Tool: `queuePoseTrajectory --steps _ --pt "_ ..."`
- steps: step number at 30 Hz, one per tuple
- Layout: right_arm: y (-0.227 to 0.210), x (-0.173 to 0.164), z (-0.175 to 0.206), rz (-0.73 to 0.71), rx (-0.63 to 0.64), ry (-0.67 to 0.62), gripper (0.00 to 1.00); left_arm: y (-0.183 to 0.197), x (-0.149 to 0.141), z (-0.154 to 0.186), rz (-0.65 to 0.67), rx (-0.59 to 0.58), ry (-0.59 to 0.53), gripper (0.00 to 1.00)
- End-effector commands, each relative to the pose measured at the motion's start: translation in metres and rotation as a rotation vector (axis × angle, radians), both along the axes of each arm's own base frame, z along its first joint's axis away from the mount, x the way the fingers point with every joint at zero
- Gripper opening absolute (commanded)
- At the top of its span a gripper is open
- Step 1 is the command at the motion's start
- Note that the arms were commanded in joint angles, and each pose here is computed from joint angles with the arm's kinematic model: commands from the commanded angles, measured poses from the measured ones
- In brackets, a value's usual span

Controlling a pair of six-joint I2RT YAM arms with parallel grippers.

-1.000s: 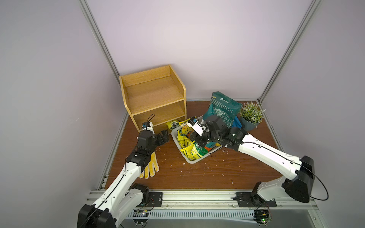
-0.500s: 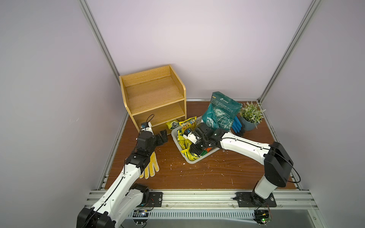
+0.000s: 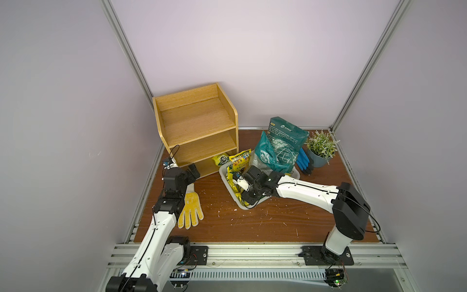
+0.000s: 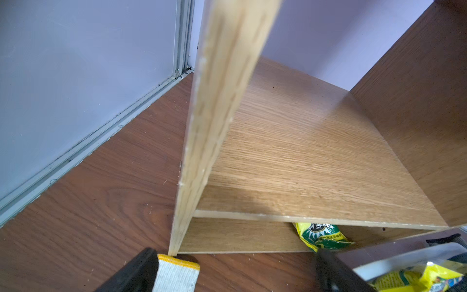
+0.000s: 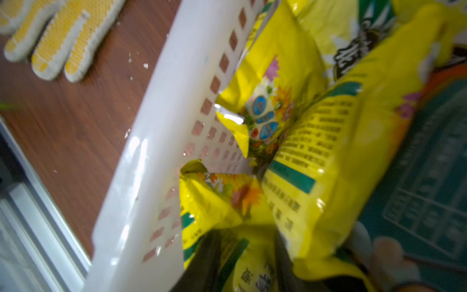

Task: Take down the fertilizer bag from the shelf
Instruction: Adjust the shelf at the corner of the board.

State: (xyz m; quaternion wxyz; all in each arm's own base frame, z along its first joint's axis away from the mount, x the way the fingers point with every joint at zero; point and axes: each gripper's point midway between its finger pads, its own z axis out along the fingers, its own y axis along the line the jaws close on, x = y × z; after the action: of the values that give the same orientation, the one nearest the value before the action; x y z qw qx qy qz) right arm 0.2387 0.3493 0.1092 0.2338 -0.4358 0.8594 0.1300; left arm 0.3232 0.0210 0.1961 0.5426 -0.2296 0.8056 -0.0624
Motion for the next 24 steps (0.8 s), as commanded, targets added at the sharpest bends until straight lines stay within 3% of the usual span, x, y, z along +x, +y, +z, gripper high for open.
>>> queuePoseTrajectory --steps 1,2,3,5,8,13,17,20,24 --pt "0.016 0.029 0.088 -0.047 0.248 -0.244 0.65 0.009 0.017 0.021 0.007 0.057 -0.043 1.0" --pt "0.014 0.035 0.104 -0.082 0.31 -0.293 0.87 0.01 0.022 0.023 0.01 0.061 -0.047 1.0" --pt "0.008 0.043 0.118 -0.179 0.383 -0.33 0.99 0.011 0.028 0.024 0.012 0.062 -0.052 1.0" --pt "-0.002 0.05 0.137 -0.249 0.502 -0.347 0.99 0.019 0.04 0.025 0.027 0.058 -0.055 1.0" --pt "-0.004 0.047 0.15 -0.178 0.621 -0.273 0.99 0.039 0.054 0.025 0.065 0.031 -0.052 1.0" --pt "-0.012 0.046 0.142 -0.17 0.58 -0.25 0.99 0.077 0.074 0.029 0.113 -0.003 -0.064 1.0" --pt "-0.016 0.048 0.139 -0.186 0.56 -0.263 0.99 0.076 0.088 0.03 0.066 -0.019 -0.036 1.0" --pt "-0.015 0.049 0.142 -0.186 0.566 -0.268 0.99 0.065 0.081 0.025 0.03 -0.069 -0.012 1.0" --pt "-0.014 0.049 0.145 -0.175 0.563 -0.27 0.99 0.035 0.045 0.021 -0.039 -0.197 -0.053 1.0"
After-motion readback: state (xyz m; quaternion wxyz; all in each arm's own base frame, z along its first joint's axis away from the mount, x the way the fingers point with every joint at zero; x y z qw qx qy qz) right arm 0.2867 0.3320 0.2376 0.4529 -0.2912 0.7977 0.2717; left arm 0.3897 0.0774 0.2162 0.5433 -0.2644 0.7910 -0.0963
